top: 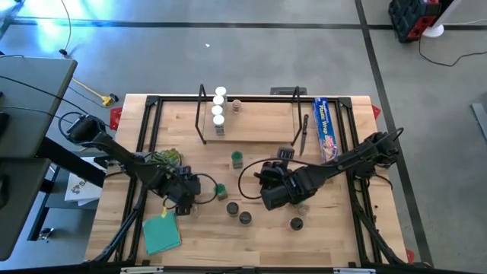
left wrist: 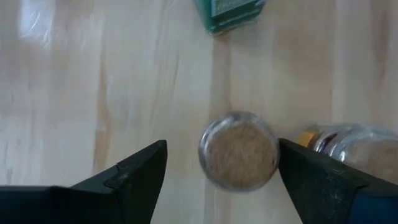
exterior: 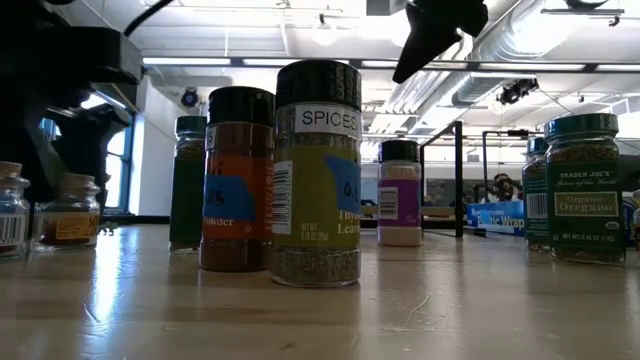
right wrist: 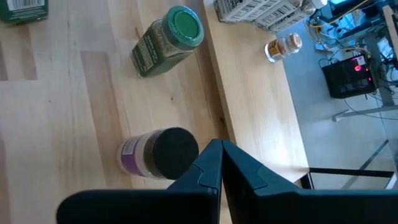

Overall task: Shelf spices
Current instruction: Put the brown seasoning bottle on the shelf aligned with the other brown seasoning bottle

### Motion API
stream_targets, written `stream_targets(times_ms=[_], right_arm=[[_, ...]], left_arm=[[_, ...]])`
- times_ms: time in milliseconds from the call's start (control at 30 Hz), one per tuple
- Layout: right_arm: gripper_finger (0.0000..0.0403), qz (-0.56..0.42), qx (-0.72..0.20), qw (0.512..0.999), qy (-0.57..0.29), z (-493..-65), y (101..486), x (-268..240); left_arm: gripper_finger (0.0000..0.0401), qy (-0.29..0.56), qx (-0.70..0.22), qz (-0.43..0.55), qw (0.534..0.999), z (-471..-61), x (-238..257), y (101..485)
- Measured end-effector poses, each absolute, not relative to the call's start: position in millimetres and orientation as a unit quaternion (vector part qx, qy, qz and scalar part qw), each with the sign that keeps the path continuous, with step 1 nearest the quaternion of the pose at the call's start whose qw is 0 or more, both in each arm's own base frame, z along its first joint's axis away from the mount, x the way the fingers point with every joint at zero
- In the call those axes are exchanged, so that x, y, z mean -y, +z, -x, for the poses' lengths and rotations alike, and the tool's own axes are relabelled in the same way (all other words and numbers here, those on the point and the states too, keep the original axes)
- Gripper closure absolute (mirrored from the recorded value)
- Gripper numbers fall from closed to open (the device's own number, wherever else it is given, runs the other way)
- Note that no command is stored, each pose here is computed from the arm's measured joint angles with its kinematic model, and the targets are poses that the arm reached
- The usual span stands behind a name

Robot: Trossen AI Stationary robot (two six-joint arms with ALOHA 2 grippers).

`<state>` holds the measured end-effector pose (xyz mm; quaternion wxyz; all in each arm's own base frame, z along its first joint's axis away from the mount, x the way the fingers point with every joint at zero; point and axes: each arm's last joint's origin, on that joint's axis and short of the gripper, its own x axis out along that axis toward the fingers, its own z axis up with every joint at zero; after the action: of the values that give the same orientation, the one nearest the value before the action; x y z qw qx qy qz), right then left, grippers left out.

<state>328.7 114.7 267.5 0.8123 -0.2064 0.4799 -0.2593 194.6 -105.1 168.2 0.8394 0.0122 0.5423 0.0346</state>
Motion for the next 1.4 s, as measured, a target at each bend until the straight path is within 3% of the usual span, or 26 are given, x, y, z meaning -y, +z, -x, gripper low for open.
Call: stream_targets(times_ms=[133,367,467,667,833,967,1167,1400], right_arm=[[0.0399,0.208,-0.479,0.812,-0.261,-328.7,267.5,-114.4],[0.0399,0.219,-0.491,0.802,-0.262,-325.6,267.0,-113.1],[0.0399,0.225,-0.507,0.786,-0.271,-318.3,267.0,-112.3],[0.0399,0.219,-0.513,0.756,-0.343,-291.4,277.7,-108.1],[0.0399,0.206,-0.468,0.769,-0.384,-275.9,290.9,-111.1],[0.0399,0.199,-0.45,0.782,-0.384,-270.5,295.2,-117.0],[0.0399,0.19,-0.446,0.787,-0.381,-266.8,295.5,-122.8],[0.0399,0.186,-0.448,0.789,-0.376,-265.1,295.1,-126.5]], left_arm=[[0.0141,0.014,-0.552,-0.009,0.833,-201.6,100.5,164.3],[0.0233,-0.01,-0.576,0.008,0.818,-208.3,90.9,161.9],[0.0233,-0.012,-0.582,0.016,0.813,-214.6,86.0,176.0],[0.0233,-0.004,-0.536,0.003,0.844,-249.9,63.2,242.7],[0.0233,0.041,-0.471,-0.045,0.88,-287.8,14.9,295.4],[0.0233,0.069,-0.454,-0.067,0.886,-328.0,-33.4,314.9],[0.0233,0.105,-0.501,-0.076,0.856,-376.1,-100.7,303.8],[0.0231,0.121,-0.586,-0.009,0.801,-391.4,-156.5,246.3]])
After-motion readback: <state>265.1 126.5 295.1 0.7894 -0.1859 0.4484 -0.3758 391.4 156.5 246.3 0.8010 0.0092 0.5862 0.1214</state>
